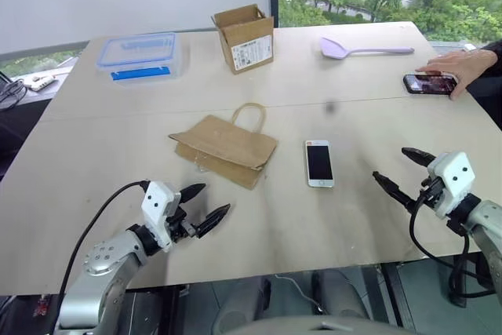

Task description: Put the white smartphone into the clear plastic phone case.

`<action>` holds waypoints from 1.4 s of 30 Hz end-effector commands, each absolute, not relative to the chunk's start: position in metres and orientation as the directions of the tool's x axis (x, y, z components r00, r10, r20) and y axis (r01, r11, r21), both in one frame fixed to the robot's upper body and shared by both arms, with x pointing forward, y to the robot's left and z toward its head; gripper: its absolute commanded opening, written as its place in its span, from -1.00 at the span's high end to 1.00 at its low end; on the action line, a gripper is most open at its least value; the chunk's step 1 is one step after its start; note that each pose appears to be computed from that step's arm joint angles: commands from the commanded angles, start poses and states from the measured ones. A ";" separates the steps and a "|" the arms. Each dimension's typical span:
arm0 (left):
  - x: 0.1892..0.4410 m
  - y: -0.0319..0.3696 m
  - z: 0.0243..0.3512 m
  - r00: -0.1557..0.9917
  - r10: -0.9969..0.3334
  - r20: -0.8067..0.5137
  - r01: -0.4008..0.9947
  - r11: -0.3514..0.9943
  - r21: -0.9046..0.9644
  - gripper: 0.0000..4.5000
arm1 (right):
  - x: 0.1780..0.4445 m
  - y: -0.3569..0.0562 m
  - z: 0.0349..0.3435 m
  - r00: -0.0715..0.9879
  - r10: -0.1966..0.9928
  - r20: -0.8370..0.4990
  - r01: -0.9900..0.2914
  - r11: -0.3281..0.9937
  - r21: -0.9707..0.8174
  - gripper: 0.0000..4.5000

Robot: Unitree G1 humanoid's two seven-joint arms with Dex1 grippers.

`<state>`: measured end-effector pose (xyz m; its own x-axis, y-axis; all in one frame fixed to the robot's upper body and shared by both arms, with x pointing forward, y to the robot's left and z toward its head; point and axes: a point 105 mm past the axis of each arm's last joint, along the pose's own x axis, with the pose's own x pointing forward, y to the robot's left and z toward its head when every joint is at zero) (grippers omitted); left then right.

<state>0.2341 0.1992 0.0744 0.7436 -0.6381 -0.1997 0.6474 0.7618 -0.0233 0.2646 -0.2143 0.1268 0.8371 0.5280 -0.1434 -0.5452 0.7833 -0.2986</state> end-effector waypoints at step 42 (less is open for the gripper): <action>0.336 0.364 0.161 0.907 -0.193 -0.375 0.414 0.573 0.707 0.98 | 0.218 -0.116 0.164 0.472 0.879 -0.074 -0.836 0.418 -0.356 -1.00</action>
